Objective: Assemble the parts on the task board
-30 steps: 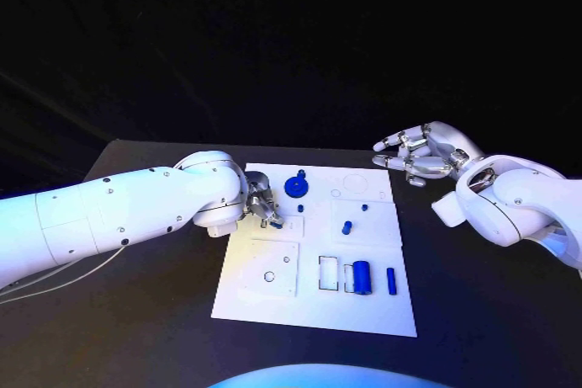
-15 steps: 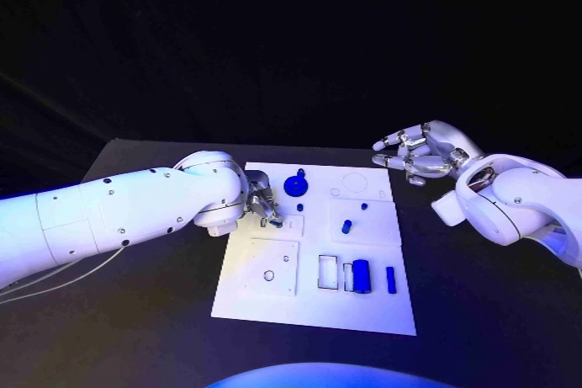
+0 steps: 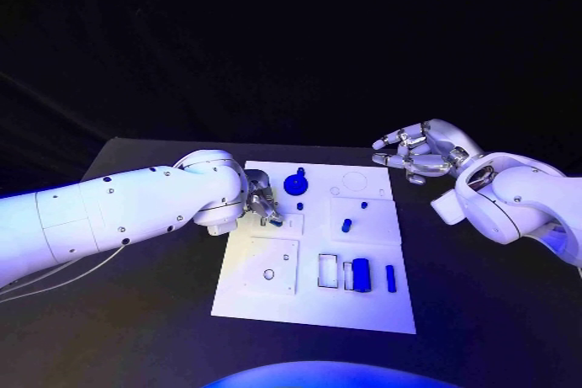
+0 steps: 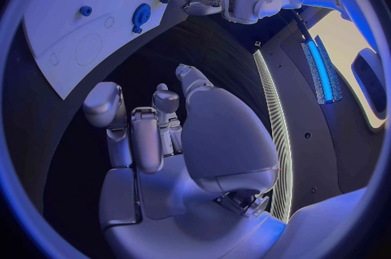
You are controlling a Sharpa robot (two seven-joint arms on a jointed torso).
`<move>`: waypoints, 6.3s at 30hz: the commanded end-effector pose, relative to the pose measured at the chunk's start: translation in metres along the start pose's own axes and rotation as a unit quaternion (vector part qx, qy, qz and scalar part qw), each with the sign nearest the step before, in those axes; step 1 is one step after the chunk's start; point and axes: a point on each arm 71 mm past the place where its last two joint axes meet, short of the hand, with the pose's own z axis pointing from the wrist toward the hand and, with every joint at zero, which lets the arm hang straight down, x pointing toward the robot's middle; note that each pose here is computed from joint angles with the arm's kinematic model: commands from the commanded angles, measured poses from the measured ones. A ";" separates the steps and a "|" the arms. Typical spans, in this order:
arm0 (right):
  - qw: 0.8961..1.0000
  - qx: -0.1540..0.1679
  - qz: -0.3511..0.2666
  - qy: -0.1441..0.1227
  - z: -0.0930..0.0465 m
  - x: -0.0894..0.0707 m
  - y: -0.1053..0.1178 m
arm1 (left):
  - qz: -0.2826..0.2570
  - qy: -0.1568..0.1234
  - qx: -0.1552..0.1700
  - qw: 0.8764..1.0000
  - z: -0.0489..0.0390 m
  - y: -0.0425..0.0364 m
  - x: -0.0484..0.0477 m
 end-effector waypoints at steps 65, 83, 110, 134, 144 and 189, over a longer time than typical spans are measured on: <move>1.000 -0.007 -0.004 0.007 -0.001 0.001 0.001 | 0.025 0.021 -0.022 0.999 0.0064 -0.0012 0.0020; 1.000 -0.004 -0.003 0.006 -0.002 0.000 0.000 | 0.028 0.025 -0.025 0.999 0.0071 -0.0001 0.0019; 1.000 0.000 -0.003 0.000 -0.003 -0.003 -0.004 | -0.003 0.019 -0.012 1.000 -0.0060 0.0033 -0.0114; 1.000 0.004 0.000 0.003 -0.001 0.002 -0.007 | -0.014 -0.039 -0.057 0.998 -0.0032 0.0231 -0.0914; 1.000 0.004 -0.001 0.004 -0.001 0.003 -0.006 | -0.003 -0.027 -0.081 0.996 0.0163 0.0262 -0.0918; 1.000 0.002 -0.008 0.005 0.000 0.006 -0.004 | 0.016 0.015 -0.084 0.996 0.0340 0.0232 -0.0738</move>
